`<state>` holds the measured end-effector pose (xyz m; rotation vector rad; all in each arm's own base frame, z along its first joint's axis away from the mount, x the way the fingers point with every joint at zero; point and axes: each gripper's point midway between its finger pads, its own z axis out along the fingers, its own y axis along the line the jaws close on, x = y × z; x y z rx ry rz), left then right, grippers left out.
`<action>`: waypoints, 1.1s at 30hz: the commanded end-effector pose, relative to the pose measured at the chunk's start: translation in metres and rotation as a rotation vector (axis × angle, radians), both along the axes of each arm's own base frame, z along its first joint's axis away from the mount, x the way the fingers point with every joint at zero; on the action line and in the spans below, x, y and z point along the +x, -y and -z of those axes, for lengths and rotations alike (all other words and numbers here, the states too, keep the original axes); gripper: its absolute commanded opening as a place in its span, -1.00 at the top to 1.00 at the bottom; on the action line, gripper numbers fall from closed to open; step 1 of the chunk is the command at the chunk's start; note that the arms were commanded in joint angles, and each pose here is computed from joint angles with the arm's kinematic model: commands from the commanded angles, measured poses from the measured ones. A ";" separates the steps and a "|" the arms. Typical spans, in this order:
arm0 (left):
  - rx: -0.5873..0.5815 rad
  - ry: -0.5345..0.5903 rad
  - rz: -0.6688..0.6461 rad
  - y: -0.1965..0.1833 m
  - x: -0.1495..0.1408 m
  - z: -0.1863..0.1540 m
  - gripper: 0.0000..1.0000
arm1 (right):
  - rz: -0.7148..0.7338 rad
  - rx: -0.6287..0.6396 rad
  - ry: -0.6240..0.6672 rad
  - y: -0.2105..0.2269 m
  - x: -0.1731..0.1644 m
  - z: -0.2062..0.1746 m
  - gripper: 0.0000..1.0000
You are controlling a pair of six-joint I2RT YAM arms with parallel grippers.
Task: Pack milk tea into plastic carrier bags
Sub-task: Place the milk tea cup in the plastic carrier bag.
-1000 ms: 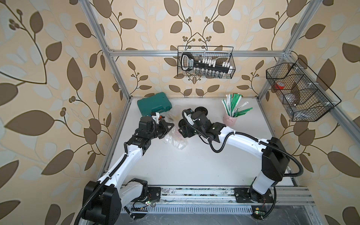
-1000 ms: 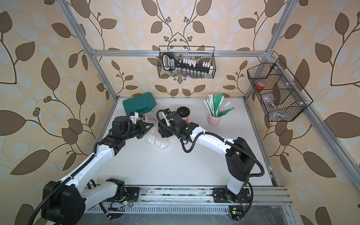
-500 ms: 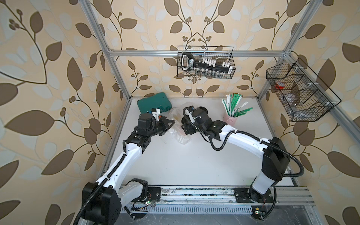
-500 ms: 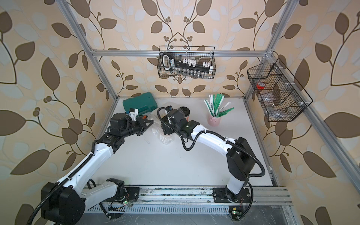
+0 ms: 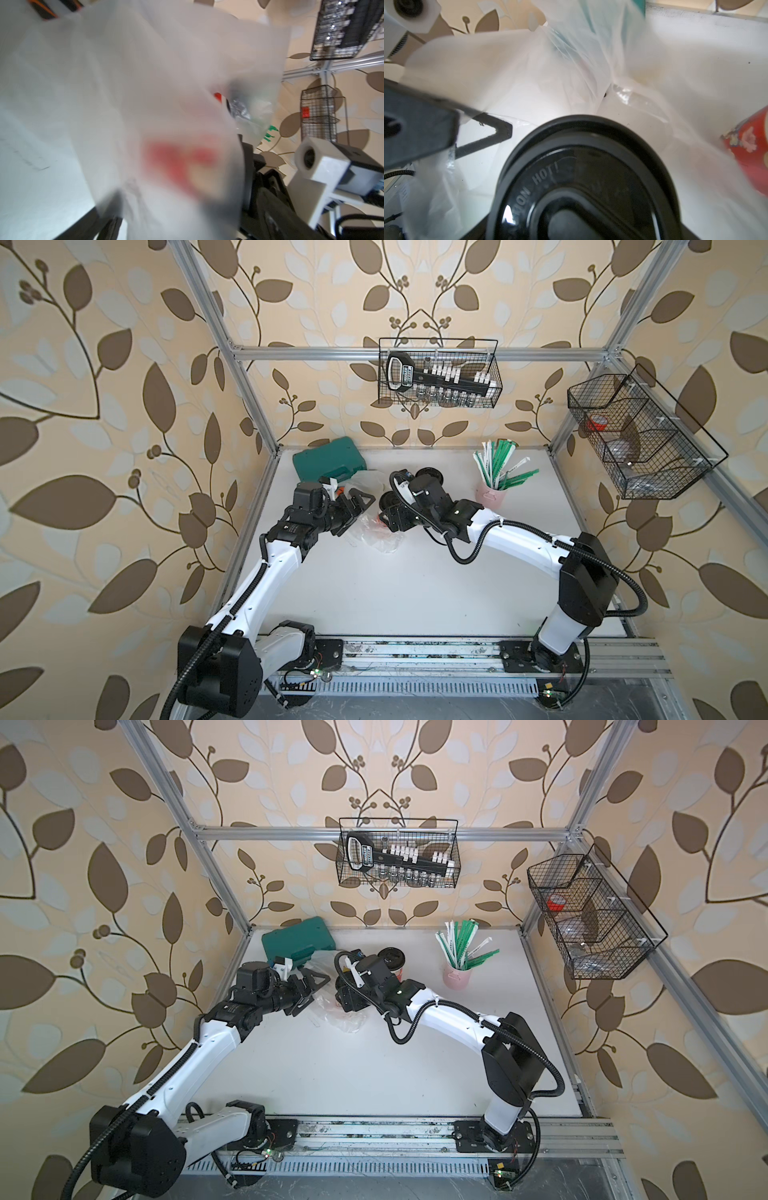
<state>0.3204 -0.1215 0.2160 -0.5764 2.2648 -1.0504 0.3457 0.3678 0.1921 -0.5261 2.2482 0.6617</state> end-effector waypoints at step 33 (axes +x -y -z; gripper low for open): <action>0.415 -0.418 -0.734 -0.182 -0.075 0.060 -0.98 | -0.095 -0.007 -0.025 -0.026 -0.034 0.015 -0.39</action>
